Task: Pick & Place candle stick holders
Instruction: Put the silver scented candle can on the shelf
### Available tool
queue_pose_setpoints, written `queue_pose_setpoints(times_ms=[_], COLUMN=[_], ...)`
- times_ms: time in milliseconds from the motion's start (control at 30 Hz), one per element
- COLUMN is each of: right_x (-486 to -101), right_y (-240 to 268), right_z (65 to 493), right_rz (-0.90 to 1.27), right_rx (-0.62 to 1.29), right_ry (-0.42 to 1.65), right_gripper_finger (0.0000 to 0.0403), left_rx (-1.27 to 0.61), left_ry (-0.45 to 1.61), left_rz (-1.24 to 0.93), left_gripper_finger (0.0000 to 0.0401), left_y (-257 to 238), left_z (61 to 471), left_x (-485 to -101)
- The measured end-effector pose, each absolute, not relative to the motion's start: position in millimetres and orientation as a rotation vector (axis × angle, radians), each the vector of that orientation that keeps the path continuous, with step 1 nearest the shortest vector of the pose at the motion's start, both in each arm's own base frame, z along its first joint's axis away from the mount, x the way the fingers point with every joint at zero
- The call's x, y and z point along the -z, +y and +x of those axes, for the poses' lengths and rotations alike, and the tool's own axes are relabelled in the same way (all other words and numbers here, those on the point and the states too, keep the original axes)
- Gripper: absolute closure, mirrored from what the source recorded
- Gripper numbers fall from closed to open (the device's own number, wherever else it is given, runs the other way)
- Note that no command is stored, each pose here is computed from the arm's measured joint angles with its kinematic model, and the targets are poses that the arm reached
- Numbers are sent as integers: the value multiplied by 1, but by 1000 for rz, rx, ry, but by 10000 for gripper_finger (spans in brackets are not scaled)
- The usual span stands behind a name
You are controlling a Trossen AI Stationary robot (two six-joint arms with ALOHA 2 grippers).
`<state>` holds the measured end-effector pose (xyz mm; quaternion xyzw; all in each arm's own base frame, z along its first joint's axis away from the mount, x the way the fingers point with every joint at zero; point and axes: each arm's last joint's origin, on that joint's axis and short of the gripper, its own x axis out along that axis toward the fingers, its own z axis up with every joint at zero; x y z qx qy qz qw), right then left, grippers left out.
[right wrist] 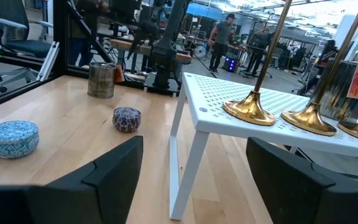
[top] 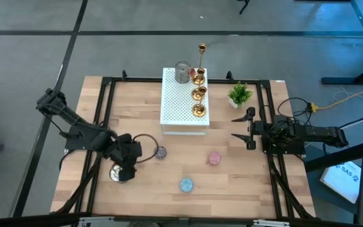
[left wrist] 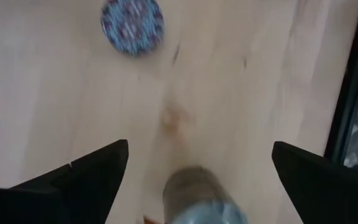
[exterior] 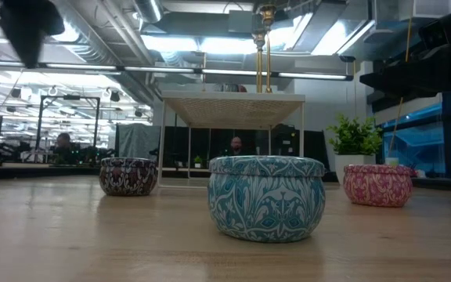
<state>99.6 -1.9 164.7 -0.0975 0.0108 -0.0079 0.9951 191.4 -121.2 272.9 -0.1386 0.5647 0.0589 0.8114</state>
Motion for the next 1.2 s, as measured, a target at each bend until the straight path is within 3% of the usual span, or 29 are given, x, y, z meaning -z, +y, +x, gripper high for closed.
queue_pose_setpoints(times_ms=[433, 1200], right_x=[-165, -165], right_y=[-2, -2], right_z=[100, 100], right_rz=[-196, -195], right_rx=[16, 16], right_ry=[22, 22], right_gripper_finger=[112, 111], left_rx=[-201, -275], left_ry=[1387, 1389], left_rz=[-266, -233], left_gripper_finger=[1, 1], left_y=[-165, -174], left_z=[161, 151], left_x=[-251, -226])
